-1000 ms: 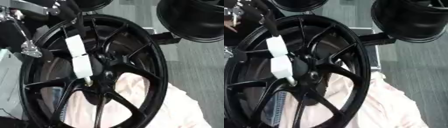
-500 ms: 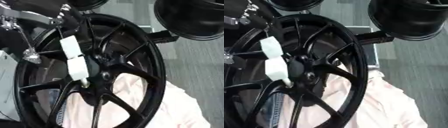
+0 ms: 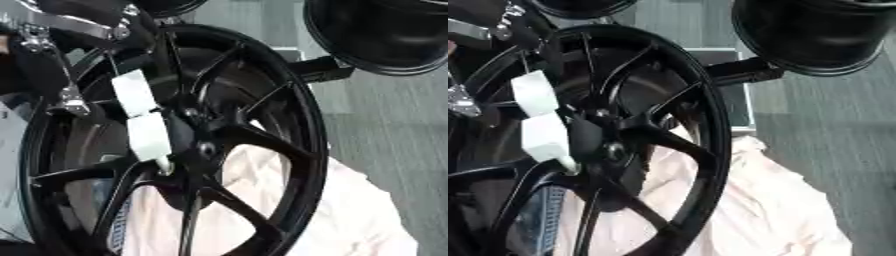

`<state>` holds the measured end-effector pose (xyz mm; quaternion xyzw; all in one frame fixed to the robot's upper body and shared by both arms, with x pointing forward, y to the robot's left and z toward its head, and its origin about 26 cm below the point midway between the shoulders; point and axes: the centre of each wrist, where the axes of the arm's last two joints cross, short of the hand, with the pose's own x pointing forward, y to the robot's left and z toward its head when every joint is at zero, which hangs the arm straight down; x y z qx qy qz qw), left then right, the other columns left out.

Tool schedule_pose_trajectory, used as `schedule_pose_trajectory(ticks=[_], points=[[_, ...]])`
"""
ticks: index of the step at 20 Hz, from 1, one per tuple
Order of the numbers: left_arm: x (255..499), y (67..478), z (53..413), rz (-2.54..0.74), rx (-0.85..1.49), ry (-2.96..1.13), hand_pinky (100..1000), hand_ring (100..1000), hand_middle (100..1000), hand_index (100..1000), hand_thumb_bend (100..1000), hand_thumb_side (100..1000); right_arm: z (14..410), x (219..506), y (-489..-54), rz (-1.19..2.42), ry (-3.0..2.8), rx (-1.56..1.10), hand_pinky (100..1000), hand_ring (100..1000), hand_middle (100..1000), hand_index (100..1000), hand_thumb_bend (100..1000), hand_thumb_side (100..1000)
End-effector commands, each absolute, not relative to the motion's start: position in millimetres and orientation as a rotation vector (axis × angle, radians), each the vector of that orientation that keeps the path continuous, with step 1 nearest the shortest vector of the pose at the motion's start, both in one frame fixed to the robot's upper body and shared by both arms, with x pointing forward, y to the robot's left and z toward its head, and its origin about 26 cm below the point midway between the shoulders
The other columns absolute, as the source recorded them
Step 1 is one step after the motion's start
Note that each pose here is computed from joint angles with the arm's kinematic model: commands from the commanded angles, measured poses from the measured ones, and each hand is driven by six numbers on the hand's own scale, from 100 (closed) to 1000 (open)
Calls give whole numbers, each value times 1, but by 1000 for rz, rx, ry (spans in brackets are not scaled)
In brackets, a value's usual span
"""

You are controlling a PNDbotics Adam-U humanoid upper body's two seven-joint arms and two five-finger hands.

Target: Pull the pin out of the wheel hub.

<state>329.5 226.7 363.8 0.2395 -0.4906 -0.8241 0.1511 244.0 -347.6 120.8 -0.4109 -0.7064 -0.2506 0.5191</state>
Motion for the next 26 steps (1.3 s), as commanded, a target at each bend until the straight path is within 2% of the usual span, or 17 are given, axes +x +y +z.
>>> schedule_pose_trajectory(ticks=[1,9,17,26], points=[[334,232,371,-2377,714,-1386,856,785,736,836,635,100,126,243,-349,-607,-1718,-985,456,613,557,733,100,479],[351,240,360,-2361,665,-1356,855,783,727,817,644,100,127,244,-349,-617,-1722,-981,457,613,558,734,100,477],[357,244,353,-2370,652,-1330,856,786,742,819,662,100,127,244,-348,-622,-1724,-977,457,614,559,735,100,476],[355,236,362,-2375,597,-1406,869,796,764,809,662,100,126,244,-348,-624,-1721,-969,458,614,560,735,100,481]])
